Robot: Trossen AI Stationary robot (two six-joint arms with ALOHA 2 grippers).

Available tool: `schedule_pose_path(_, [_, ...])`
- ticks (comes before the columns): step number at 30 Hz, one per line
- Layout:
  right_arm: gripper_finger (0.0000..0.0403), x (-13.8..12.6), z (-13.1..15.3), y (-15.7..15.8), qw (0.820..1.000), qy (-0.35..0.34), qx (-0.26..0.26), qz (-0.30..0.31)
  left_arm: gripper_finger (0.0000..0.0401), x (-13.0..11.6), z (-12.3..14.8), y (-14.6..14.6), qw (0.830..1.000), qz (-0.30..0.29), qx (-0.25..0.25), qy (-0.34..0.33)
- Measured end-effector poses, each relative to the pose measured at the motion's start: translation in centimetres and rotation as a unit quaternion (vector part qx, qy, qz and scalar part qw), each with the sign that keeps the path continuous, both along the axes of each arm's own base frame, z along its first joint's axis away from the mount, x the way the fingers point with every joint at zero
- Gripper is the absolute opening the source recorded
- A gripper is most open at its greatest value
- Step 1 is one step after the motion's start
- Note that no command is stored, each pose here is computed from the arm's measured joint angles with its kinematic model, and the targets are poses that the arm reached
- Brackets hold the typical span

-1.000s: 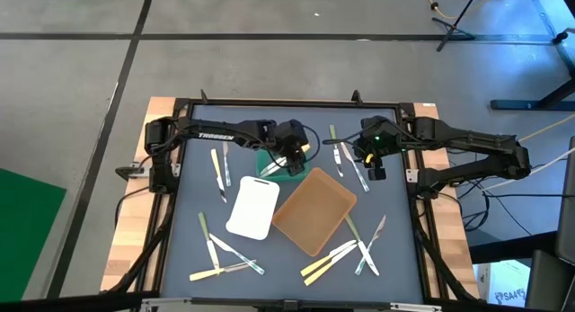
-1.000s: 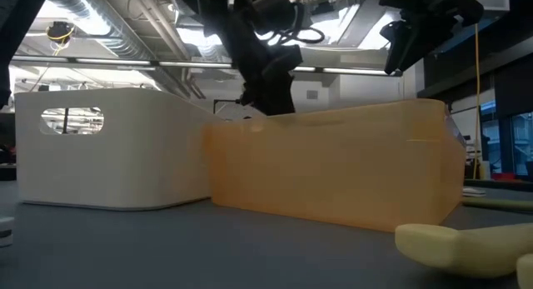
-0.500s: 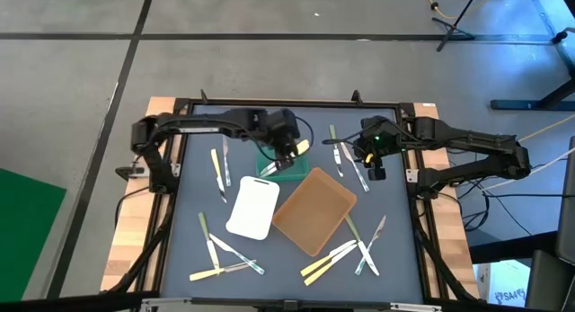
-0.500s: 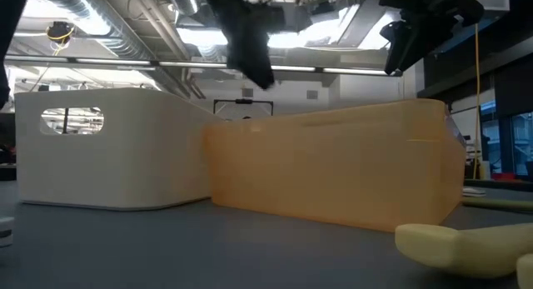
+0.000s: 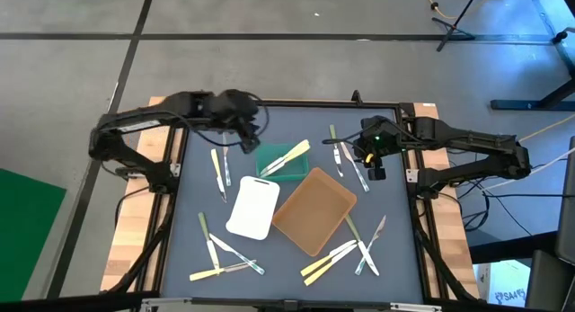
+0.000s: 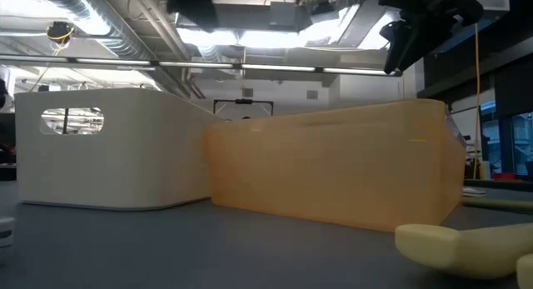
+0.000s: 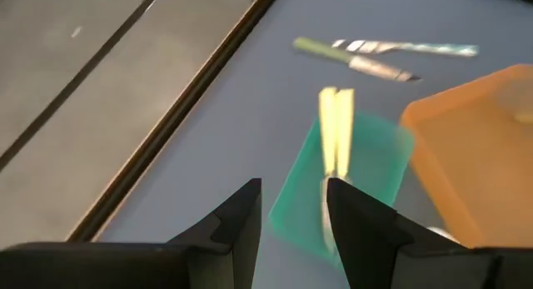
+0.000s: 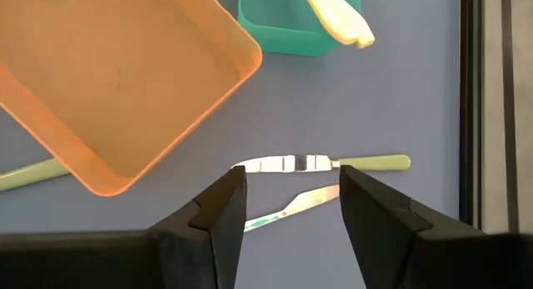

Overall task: Sort silverware by color (type)
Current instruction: Put the blue patterned knife into the white bin

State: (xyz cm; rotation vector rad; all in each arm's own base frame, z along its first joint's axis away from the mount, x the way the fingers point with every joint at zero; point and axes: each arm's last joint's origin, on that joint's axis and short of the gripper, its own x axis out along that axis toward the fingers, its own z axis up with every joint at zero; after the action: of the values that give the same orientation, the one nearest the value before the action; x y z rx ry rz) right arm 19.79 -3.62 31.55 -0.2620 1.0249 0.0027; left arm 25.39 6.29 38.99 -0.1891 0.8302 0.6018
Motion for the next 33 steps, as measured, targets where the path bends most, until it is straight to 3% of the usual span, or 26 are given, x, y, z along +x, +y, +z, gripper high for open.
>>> schedule_pose_path(5, [0.0179,0.0,0.0,0.0,1.000,0.000,0.000,0.000,0.0132,-2.9,0.0,-0.5,0.996,0.074,-0.034,0.044])
schedule_pose_path(12, [0.0179,0.0,0.0,0.0,1.000,0.000,0.000,0.000,0.0132,-4.3,-1.9,-0.7,0.977,0.164,-0.076,0.112])
schedule_pose_path(20, [0.0179,0.0,0.0,0.0,1.000,0.000,0.000,0.000,0.0132,-4.1,-8.0,-0.8,0.952,0.227,-0.121,0.166])
schedule_pose_path(26, [0.0179,0.0,0.0,0.0,1.000,0.000,0.000,0.000,0.0132,-3.7,-13.3,-1.2,0.935,0.238,-0.207,0.159])
schedule_pose_path(33, [0.0179,0.0,0.0,0.0,1.000,0.000,0.000,0.000,0.0132,-4.2,-17.8,-1.4,0.920,0.275,-0.243,0.139])
